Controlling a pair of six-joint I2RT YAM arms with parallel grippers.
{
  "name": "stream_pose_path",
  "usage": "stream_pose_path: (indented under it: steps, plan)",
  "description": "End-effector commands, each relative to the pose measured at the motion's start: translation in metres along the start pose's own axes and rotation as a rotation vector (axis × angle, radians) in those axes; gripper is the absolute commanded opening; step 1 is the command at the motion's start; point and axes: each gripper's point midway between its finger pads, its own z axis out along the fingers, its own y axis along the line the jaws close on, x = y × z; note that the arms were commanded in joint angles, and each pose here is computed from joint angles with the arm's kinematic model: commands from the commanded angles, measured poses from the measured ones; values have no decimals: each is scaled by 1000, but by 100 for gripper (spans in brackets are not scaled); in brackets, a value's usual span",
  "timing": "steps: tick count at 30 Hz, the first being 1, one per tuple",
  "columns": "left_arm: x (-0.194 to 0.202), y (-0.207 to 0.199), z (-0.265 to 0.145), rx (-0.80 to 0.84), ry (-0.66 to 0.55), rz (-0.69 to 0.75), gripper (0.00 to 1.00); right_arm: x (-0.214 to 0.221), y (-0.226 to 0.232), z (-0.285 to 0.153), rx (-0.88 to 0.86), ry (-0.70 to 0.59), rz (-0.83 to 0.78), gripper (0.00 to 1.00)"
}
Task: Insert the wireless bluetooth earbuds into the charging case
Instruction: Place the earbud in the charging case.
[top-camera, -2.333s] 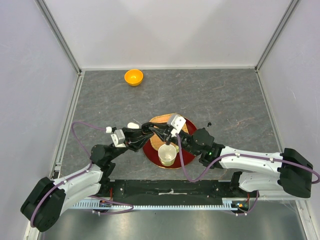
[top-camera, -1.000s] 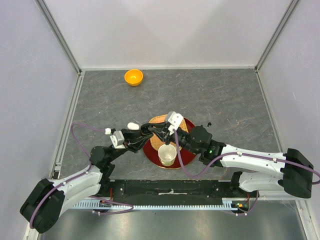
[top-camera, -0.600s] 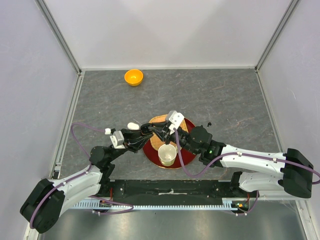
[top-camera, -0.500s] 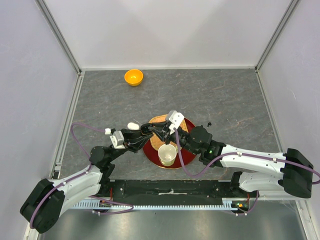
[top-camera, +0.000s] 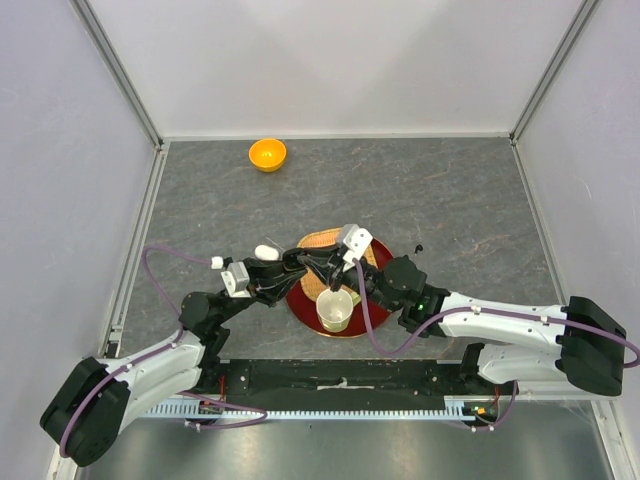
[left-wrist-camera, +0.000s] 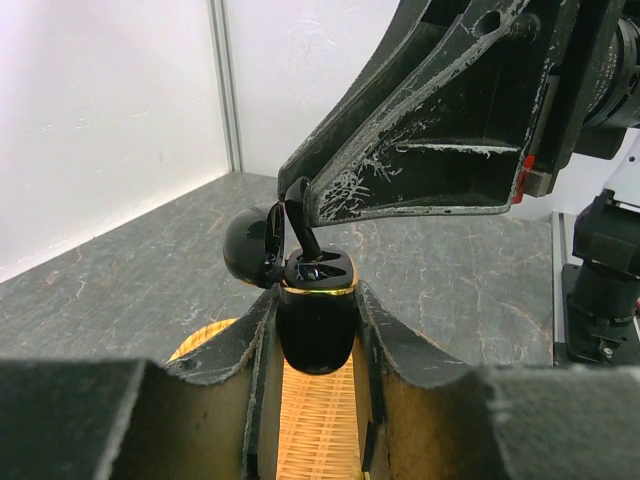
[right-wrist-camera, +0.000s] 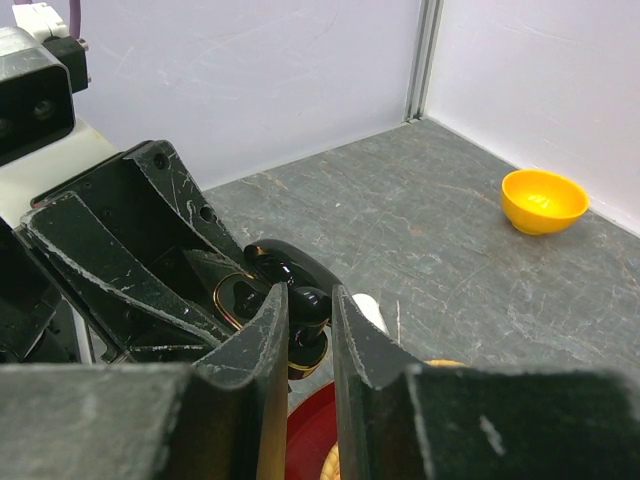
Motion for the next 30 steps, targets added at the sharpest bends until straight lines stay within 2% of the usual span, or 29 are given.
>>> stream_pose_path:
  steps: [1, 18, 25, 30]
  plan:
    - [-100, -13, 4, 54, -368, 175, 2, 24, 0, -8, -3, 53, 8, 0]
    - [-100, -15, 7, 74, -363, 182, 2, 5, 0, -13, -11, -32, 18, 0]
    - [-104, -20, 7, 96, -372, 185, 2, 9, 1, -8, -12, 1, -1, 0]
    - [-105, -22, 8, 110, -375, 187, 2, 6, -7, -8, 27, -22, -4, 0]
